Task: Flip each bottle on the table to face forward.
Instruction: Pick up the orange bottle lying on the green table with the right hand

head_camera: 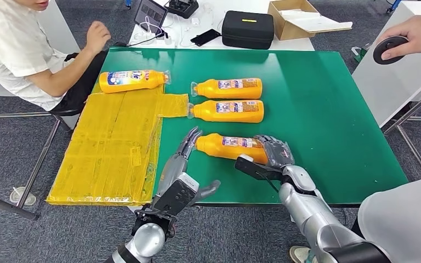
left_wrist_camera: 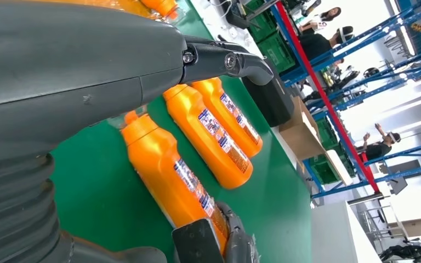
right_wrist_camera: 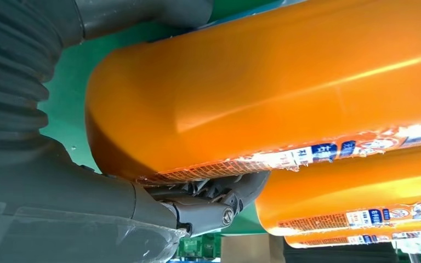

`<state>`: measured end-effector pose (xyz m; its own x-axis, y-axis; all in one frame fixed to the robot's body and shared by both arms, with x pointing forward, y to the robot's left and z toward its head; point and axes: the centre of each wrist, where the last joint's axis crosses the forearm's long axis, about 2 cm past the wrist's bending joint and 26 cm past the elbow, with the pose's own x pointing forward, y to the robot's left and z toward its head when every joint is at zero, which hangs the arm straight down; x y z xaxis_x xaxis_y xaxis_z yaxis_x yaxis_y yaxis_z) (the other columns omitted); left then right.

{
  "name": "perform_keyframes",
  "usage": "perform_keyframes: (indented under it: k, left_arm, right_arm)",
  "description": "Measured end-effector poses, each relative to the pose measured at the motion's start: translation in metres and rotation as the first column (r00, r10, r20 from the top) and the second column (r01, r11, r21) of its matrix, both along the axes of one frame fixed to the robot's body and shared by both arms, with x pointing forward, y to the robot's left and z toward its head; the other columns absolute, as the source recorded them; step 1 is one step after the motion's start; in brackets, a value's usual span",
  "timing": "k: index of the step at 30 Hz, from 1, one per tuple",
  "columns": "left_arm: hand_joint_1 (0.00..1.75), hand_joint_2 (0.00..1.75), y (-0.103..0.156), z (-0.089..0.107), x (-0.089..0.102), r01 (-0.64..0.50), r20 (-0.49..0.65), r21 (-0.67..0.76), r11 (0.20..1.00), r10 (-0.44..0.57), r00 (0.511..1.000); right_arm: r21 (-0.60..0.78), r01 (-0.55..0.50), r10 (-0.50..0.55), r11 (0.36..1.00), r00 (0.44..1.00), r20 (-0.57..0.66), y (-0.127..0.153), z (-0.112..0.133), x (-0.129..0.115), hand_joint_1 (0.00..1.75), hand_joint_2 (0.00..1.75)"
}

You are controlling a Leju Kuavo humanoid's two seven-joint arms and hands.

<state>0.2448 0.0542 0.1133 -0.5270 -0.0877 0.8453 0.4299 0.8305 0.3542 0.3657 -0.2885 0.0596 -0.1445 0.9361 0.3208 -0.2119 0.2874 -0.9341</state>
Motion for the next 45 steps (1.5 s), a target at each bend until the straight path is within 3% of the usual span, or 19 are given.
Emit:
perform_keyframes:
  k: [13, 20, 30, 36, 45]
  left_arm:
    - [0.00, 1.75, 0.000, -0.001, 0.000, -0.002, -0.001, -0.023, 1.000, 0.002, 1.000]
    - [0.00, 1.75, -0.003, -0.002, -0.002, 0.029, -0.165, -0.168, 0.985, -0.058, 0.985]
    - [0.00, 1.75, -0.006, -0.011, -0.017, 0.047, -0.305, -0.388, 0.920, -0.176, 0.936]
    - [0.00, 1.75, 0.004, -0.013, -0.031, -0.029, -0.273, -0.490, 0.871, -0.122, 0.954]
    - [0.00, 1.75, 0.015, -0.011, -0.045, -0.078, -0.335, -0.566, 0.820, -0.142, 0.932]
  right_arm:
    - [-0.024, 0.028, -0.029, 0.999, 0.999, -0.025, -0.016, 0.000, 0.003, 1.75, 1.75]
    - [0.212, -0.016, 0.011, 0.977, 1.000, 0.025, -0.015, -0.010, -0.007, 1.75, 1.75]
    - [0.452, -0.019, -0.053, 0.892, 0.988, 0.147, 0.002, -0.020, -0.026, 1.75, 1.75]
    - [0.550, 0.001, -0.155, 0.835, 0.960, 0.234, 0.005, -0.018, -0.037, 1.75, 1.75]
    - [0.659, -0.037, -0.217, 0.752, 0.929, 0.300, 0.020, -0.014, -0.054, 1.75, 1.75]
